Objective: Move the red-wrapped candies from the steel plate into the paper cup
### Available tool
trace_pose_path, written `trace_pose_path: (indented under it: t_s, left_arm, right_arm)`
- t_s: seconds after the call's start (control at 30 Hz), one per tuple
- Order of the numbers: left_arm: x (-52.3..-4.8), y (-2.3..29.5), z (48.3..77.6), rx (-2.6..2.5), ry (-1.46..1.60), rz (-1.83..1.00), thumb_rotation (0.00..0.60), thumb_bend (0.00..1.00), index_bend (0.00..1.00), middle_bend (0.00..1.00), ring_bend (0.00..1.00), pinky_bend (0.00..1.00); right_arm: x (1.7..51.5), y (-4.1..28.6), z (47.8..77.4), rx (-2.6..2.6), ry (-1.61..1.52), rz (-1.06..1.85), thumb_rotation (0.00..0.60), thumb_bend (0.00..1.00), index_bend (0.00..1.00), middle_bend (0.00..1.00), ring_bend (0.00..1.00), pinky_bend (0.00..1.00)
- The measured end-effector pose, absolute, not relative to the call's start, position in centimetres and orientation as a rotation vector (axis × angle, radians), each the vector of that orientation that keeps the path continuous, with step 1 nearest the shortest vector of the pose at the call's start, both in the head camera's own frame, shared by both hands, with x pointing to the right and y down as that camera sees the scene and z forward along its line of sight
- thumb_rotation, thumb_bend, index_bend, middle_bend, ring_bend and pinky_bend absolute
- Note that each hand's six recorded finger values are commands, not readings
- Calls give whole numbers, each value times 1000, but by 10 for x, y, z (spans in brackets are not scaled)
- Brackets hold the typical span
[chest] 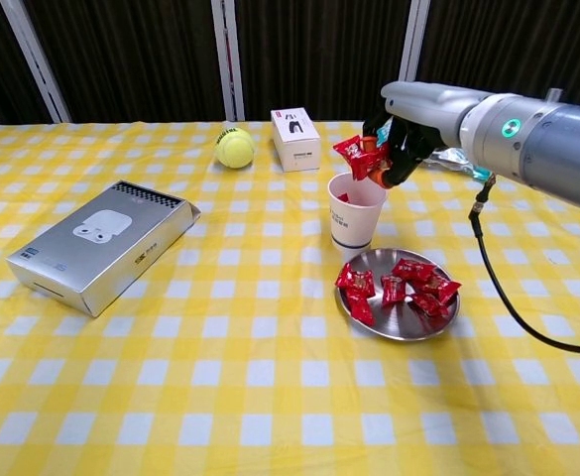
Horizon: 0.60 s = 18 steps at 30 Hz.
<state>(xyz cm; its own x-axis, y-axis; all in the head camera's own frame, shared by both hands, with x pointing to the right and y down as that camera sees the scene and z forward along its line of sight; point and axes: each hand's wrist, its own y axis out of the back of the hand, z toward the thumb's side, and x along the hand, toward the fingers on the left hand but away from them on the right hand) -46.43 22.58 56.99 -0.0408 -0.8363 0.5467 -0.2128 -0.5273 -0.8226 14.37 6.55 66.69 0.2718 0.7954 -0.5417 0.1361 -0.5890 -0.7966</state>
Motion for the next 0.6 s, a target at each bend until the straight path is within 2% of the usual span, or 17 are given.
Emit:
trace_pose_path:
  t_s: [0.27,0.6]
  left_arm:
    - [-465,226,571,-1740,1103,-1622,600,3,0,0,0,0]
    - [-464,227,571,-1744,1095,-1627,600,3,0,0,0,0]
  right_arm:
    - [149,56,687,-1897,-849,1383,600,553,663,884,960,1000]
    - [157,62,698,-1899,-823,1393,600,553,612,883,959,1000]
